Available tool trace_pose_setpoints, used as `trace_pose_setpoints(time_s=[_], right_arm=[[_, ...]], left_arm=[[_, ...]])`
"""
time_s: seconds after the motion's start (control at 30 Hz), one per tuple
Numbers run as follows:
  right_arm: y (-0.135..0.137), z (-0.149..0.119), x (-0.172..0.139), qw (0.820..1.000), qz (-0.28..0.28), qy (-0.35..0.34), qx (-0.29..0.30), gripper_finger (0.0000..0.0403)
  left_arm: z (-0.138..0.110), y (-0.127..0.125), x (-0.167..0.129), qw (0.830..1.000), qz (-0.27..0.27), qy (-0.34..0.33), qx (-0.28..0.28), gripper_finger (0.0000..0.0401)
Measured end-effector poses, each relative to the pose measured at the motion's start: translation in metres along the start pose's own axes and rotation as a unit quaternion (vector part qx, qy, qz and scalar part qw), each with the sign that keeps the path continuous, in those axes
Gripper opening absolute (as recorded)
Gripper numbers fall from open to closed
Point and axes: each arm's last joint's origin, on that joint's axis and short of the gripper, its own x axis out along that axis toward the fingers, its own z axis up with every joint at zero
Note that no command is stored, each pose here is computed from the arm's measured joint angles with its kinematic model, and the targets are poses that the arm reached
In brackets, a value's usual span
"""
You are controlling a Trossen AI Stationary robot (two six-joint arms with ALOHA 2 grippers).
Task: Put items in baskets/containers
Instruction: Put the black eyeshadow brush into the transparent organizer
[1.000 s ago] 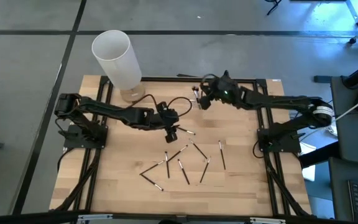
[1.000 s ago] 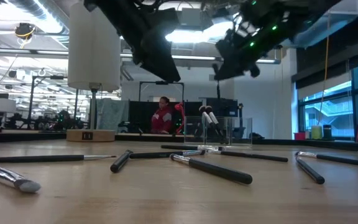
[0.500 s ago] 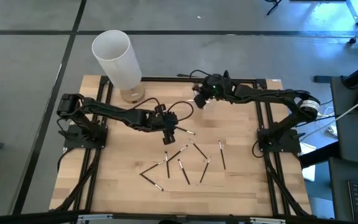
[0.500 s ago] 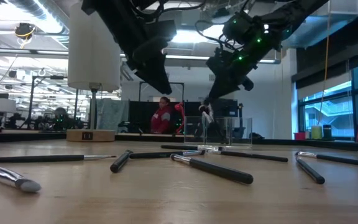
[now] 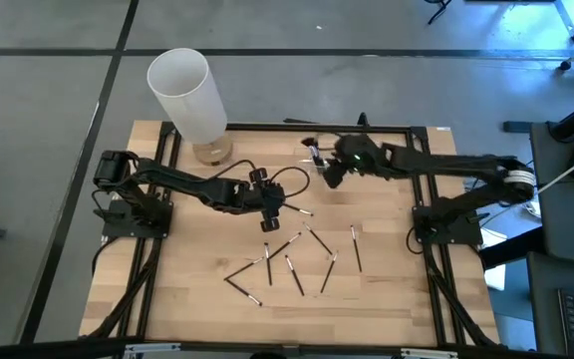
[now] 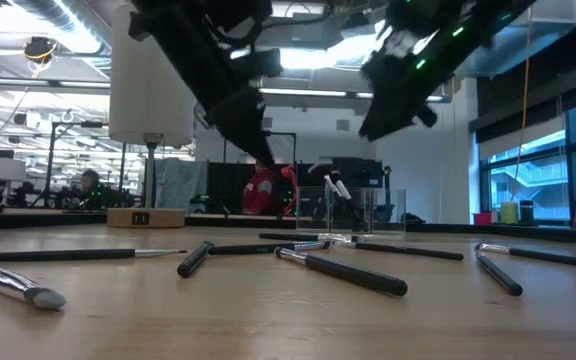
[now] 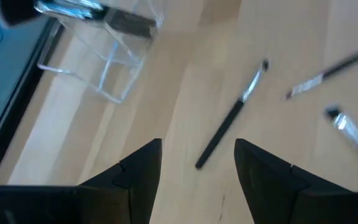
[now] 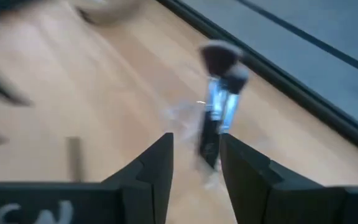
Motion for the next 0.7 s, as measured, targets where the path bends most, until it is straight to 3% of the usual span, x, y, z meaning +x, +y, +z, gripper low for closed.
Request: trace_pose_setpoints(time_s=[0.13,0.3,0.4,0.53,0.7], right_arm=[[0.018,-0.019,-0.034,0.995,0.081,-0.059,0.02,0.0121],[0.031,-0.045,-0.059,0.978,0.18,-0.106,0.021,0.0119],[0.03,-0.051,-0.067,0.974,0.196,-0.114,0.02,0.0119],[0.028,-0.05,-0.076,0.971,0.204,-0.12,0.031,0.0119],[0.029,-0.05,-0.078,0.97,0.209,-0.126,0.016,0.0119]], left_arm=[[-0.002,0.0,0.009,1.0,-0.008,-0.001,0.011,0.0197],[0.004,-0.002,0.028,0.992,-0.09,-0.047,0.07,0.0182],[0.004,-0.001,0.045,0.987,-0.102,-0.068,0.101,0.0173],[0.003,0.004,0.062,0.988,-0.098,-0.067,0.101,0.0168],[0.006,0.013,0.08,0.982,-0.161,-0.062,0.077,0.0168]])
